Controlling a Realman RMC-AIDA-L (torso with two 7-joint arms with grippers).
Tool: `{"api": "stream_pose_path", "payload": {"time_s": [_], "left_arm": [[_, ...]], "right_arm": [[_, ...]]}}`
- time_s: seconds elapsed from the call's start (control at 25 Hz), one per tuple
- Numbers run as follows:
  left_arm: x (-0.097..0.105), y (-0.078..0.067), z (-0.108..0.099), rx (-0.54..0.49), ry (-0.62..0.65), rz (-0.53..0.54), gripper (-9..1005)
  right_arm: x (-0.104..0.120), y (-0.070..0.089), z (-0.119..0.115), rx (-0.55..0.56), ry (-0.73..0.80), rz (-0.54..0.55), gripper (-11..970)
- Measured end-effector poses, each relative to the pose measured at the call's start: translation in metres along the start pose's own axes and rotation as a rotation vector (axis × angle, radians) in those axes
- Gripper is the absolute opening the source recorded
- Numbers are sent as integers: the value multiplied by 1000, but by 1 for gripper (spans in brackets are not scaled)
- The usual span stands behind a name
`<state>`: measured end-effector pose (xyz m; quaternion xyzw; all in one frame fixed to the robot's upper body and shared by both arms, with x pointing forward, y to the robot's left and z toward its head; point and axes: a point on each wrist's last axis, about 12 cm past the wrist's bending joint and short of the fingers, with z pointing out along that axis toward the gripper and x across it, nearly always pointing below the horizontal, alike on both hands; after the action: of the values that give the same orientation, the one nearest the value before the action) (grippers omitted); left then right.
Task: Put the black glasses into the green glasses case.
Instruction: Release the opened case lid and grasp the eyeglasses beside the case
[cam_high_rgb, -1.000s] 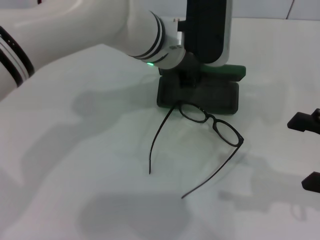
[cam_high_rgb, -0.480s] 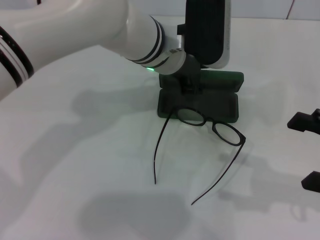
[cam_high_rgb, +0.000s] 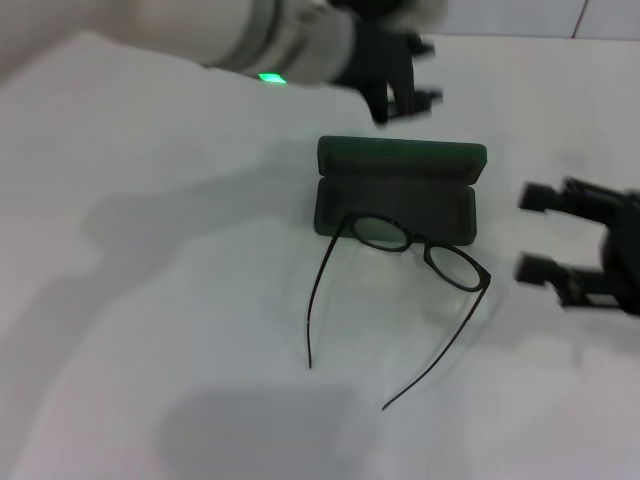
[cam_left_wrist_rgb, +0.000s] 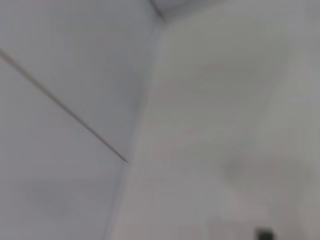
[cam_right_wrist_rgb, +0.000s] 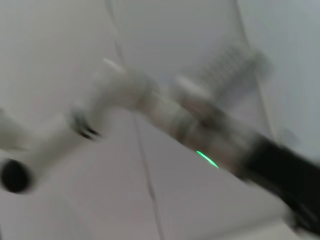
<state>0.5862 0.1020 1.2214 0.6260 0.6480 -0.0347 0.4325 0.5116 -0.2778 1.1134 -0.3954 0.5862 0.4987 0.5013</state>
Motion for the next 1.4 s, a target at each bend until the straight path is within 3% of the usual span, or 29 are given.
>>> {"api": "stream_pose_path", "payload": {"time_s": [0.16, 0.28, 0.4, 0.48, 0.68, 0.88, 1.16, 1.4], "left_arm": [[8, 5, -49, -65, -205, -194, 406], [26, 0, -75, -49, -363, -284, 402], [49, -8, -87, -53, -459, -350, 397], [68, -15, -93, -60, -502, -419, 394], [112, -36, -102, -44, -600, -558, 194], [141, -50, -109, -8, -713, -619, 169], [162, -57, -110, 28, -816, -675, 162], [171, -66, -104, 34, -825, -686, 161]], "right_arm": [[-25, -31, 25, 44, 207, 9, 694], [-42, -46, 44, 79, 388, 42, 691], [-58, -58, 64, 107, 540, 80, 688], [-65, -64, 78, 123, 631, 107, 653], [-77, -77, 115, 162, 835, 133, 563], [-81, -82, 155, 157, 936, 121, 487], [-72, -81, 187, 141, 1031, 135, 464], [-64, -82, 192, 156, 1041, 165, 459]]}}
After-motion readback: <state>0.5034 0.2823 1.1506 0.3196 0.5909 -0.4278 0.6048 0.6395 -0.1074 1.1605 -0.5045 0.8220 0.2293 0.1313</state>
